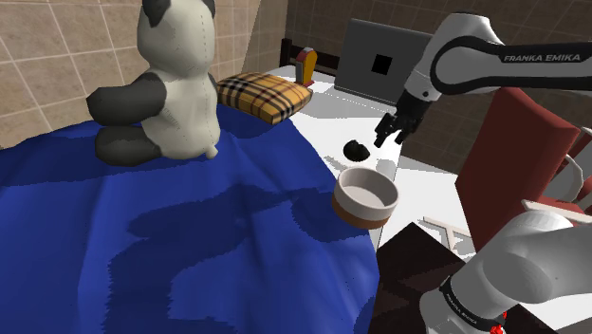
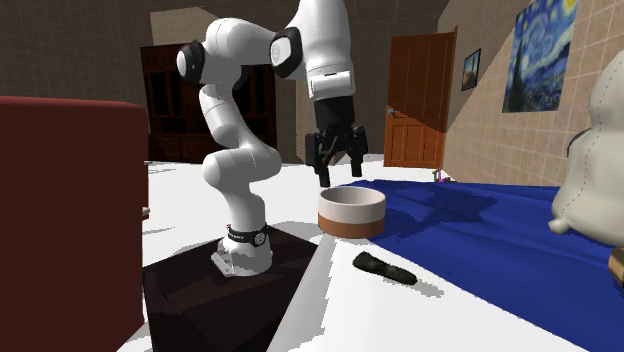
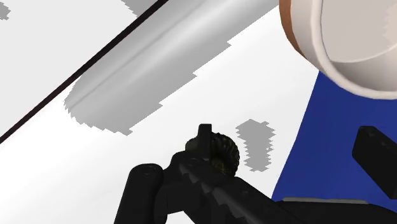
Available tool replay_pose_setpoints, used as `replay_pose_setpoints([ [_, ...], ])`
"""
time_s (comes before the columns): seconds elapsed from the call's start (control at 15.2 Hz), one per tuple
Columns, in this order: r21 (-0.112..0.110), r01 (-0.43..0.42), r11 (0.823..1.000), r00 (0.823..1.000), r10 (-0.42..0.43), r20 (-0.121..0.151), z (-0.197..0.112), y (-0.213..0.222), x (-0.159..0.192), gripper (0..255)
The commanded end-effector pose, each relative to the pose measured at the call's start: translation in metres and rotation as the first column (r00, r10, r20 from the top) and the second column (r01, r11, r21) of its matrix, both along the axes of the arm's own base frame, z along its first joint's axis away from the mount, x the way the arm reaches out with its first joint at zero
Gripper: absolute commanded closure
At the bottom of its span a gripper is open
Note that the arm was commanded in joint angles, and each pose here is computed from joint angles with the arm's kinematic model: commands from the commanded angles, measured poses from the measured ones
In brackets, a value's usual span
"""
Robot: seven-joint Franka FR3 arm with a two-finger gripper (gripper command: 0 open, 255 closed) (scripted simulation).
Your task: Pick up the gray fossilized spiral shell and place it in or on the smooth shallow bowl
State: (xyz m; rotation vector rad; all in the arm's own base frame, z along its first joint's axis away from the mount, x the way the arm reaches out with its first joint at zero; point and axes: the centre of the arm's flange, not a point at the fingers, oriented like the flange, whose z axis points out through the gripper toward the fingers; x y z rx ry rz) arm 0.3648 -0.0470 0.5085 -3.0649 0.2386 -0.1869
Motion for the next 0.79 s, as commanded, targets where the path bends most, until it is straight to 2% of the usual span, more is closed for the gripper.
replay_pose_setpoints([
  [0.0,-0.002,0.000,1.000,1.000,0.000,0.000,-0.020,-0.011,0.011,0],
  [0.2,-0.004,0.001,1.000,1.000,-0.001,-0.003,-0.053,-0.026,0.028,0],
  [0.73,-0.004,0.001,1.000,1.000,-0.001,-0.003,-0.093,-0.025,0.033,0],
])
